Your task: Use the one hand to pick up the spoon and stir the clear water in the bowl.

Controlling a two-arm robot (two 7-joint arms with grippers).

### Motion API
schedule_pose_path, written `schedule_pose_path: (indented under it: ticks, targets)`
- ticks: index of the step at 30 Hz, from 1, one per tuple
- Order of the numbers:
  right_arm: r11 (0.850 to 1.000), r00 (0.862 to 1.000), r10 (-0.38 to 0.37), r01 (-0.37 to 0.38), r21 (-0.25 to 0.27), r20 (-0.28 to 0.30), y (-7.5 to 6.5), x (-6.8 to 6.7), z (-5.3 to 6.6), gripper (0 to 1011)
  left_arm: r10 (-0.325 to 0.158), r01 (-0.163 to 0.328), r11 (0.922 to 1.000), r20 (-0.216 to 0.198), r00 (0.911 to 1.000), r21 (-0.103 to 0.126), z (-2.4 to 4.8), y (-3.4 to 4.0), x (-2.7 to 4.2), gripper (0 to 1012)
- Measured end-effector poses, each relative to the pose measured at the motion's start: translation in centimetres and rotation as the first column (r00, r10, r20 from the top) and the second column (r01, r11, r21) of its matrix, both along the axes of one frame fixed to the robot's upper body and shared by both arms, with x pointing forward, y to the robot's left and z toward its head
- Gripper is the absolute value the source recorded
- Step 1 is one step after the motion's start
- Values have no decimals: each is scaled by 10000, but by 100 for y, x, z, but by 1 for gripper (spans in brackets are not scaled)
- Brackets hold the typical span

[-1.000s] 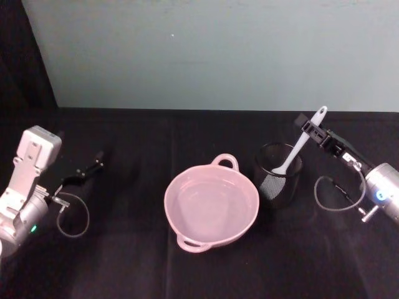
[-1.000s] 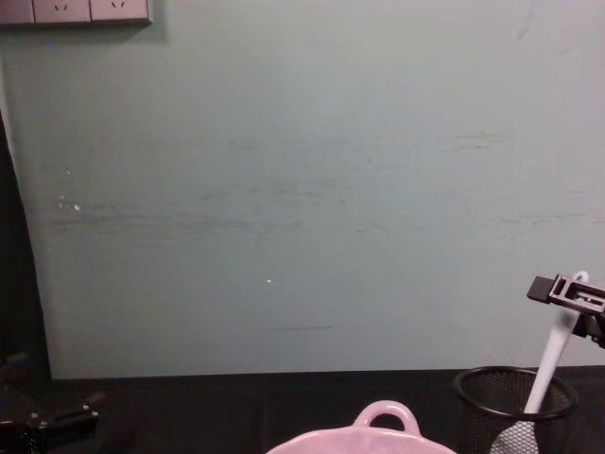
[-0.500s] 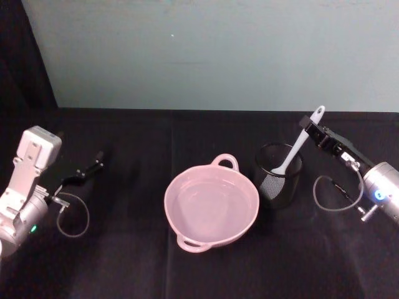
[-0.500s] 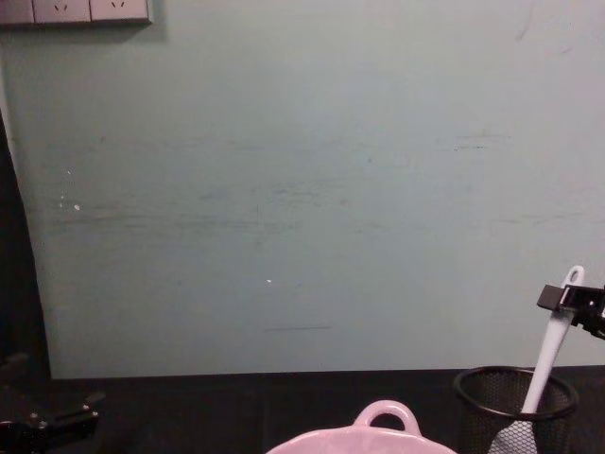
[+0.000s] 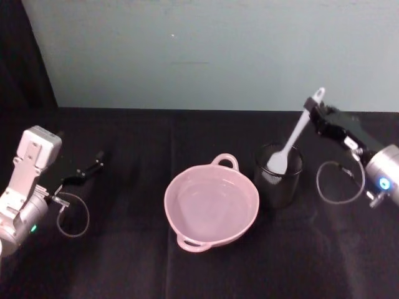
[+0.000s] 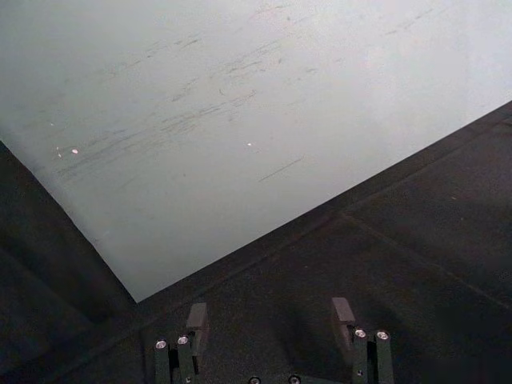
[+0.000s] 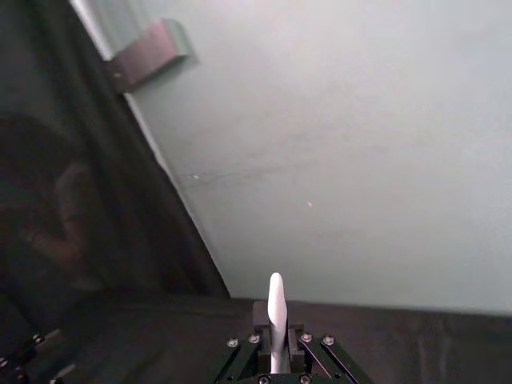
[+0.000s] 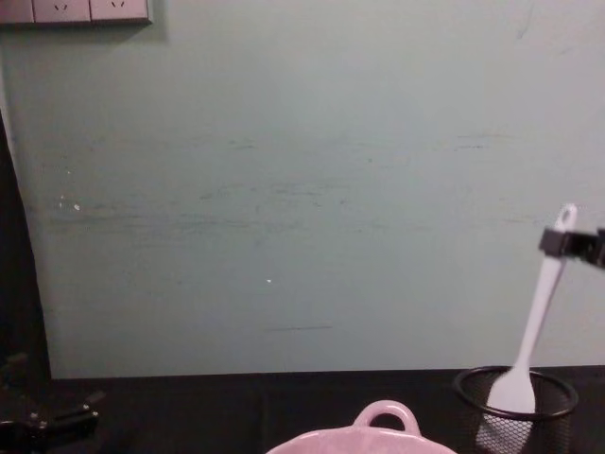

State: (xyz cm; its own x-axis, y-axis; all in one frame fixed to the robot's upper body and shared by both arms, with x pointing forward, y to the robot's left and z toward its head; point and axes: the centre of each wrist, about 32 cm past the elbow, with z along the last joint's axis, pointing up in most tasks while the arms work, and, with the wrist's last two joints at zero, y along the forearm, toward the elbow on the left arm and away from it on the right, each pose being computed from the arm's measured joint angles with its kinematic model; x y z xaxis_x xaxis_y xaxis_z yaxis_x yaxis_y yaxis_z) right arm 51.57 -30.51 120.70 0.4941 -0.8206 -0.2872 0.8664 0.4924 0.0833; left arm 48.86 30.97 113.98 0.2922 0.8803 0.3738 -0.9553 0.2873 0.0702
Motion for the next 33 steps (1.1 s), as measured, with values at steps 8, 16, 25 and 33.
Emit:
schedule_pose_path:
  ticks: [8,16,25,33]
  targets:
    - [9877,9891,590,-383,-1516,1349,97,-57,459,118,0,0,10000,0,10000,-1,0,0,0,1005]
    - [9593,9759,1108,-555,-2770,1880,158,-84,772,118,0,0,10000,0,10000,0,0,0,0,1005]
    - [9531,9747,1241,-649,-2957,1861,187,-106,842,118,0,0,10000,-1,10000,0,0,0,0,1005]
    - [9536,9747,1229,-639,-2942,1867,181,-101,833,118,0,0,10000,-1,10000,0,0,0,0,1005]
